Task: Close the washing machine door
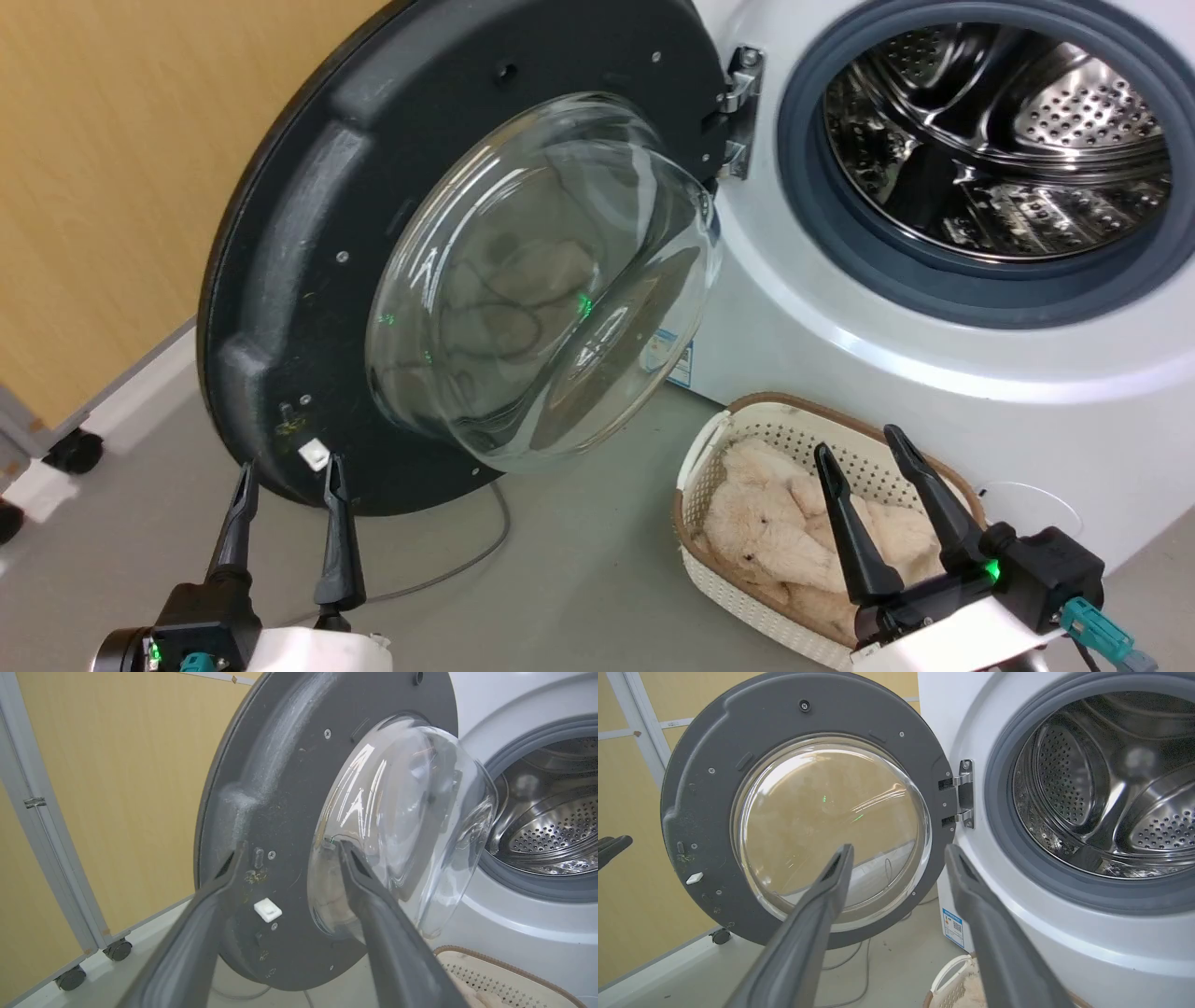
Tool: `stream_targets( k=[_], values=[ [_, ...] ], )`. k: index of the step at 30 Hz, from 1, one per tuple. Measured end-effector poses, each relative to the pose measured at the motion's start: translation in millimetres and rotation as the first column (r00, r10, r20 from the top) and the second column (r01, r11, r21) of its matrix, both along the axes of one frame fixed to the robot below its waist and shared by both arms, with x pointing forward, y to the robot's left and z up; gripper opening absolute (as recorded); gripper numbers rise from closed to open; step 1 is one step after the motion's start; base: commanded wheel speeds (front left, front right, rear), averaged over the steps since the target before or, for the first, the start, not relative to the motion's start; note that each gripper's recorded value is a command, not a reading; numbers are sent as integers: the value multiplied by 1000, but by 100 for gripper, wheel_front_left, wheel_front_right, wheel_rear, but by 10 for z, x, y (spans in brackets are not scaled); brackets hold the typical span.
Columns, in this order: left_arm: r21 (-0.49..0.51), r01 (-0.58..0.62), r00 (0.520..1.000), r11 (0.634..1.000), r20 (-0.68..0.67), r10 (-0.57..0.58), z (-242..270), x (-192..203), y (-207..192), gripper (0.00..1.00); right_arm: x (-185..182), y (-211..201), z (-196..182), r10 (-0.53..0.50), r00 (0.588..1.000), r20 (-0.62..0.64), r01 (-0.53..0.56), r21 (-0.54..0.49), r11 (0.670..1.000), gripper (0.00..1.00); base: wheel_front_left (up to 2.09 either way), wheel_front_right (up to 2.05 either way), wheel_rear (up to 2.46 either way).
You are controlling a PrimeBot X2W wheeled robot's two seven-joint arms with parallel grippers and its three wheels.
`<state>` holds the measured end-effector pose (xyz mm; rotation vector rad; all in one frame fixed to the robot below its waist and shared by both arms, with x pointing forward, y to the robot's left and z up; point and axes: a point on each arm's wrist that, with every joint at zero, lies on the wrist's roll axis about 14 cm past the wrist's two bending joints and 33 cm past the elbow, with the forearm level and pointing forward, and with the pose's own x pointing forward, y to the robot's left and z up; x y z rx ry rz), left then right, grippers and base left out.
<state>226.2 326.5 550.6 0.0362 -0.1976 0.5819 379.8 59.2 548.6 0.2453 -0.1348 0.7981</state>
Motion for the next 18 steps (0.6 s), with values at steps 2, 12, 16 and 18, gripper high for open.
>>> stream_targets(
  k=[2,12,16,18],
  values=[
    [3,-12,1000,1000,3,12,6,-29,18,100,-8,31,-2,11,1000,0,-11,4,1000,100,0,0,0],
    [6,-52,999,999,18,52,20,-159,78,100,-51,154,13,57,998,7,-57,21,998,100,0,0,0],
    [4,-50,999,999,15,50,10,-156,66,100,-46,144,6,58,998,10,-58,14,998,100,0,0,0],
    [2,-47,999,999,16,47,10,-154,62,23,-42,137,5,57,998,11,-57,12,998,100,0,0,0]
  ],
)
